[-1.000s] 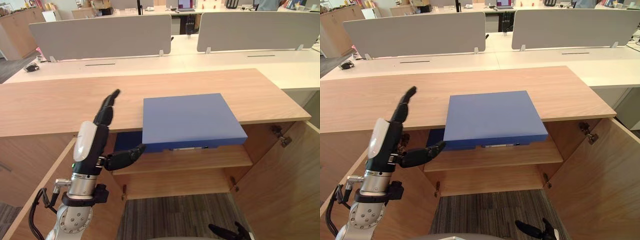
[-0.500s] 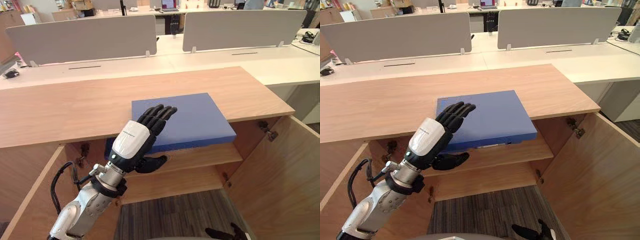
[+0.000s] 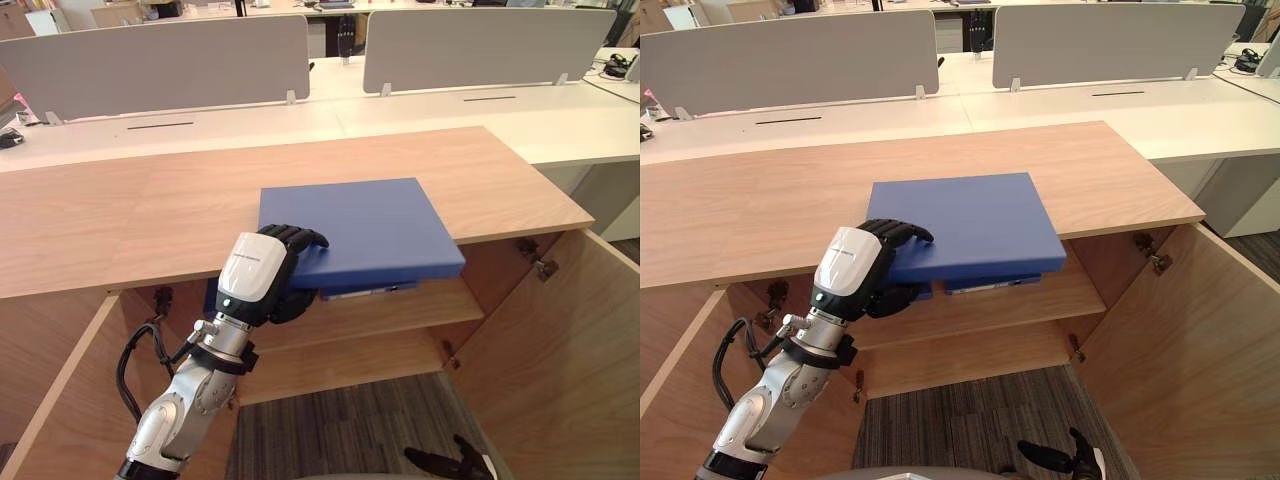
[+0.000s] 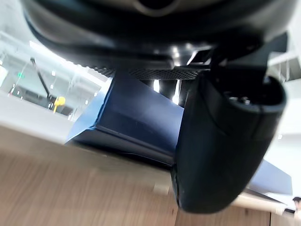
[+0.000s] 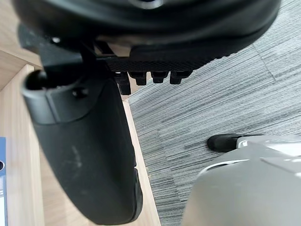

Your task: Walk over to the cabinet, pick up the folder, carry it to the office cabinet, place the folder inside the office cabinet, then close the office cabinet door

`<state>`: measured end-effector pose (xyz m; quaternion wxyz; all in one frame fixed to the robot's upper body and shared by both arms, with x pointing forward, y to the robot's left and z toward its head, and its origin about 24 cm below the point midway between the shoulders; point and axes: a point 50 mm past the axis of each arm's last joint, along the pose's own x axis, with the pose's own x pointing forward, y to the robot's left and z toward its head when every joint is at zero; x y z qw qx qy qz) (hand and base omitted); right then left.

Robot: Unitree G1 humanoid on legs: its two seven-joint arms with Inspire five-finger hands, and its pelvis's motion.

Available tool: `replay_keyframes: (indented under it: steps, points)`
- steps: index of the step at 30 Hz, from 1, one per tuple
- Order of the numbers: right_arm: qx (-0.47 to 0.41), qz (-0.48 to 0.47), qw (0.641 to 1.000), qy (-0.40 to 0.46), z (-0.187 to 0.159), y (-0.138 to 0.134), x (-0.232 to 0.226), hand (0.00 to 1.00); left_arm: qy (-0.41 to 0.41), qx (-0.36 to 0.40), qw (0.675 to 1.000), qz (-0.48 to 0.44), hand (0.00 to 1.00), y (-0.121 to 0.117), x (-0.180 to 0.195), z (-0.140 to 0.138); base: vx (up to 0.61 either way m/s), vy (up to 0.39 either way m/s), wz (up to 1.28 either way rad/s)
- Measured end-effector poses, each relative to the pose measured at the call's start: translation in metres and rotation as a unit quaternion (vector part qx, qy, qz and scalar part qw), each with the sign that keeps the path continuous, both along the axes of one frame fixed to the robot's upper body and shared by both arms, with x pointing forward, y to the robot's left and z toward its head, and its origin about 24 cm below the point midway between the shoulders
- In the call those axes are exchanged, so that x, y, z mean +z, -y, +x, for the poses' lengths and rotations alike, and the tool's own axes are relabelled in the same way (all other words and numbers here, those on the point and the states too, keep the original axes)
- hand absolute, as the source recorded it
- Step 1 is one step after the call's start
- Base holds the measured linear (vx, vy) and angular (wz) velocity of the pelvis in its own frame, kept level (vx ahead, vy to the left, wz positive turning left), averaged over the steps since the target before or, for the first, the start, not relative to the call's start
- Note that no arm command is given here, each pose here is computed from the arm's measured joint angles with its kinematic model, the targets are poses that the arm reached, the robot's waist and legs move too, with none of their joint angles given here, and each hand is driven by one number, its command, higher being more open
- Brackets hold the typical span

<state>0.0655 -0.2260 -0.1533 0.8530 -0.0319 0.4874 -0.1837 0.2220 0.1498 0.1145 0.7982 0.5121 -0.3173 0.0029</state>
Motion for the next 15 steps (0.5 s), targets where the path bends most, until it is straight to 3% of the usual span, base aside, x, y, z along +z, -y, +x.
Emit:
replay_keyframes:
  steps: [9,15]
  points:
    - [-0.017,0.011,0.998,0.068,0.026,-0.006,0.012,1.0,-0.004,-0.047,0.996,-0.077,0.0,0.013,0.013,-0.018,-0.01,-0.029,-0.05]
    - [-0.056,0.026,0.971,0.232,0.067,-0.01,0.054,1.0,-0.009,-0.087,0.978,-0.189,0.0,0.016,0.026,-0.043,-0.02,-0.025,-0.09]
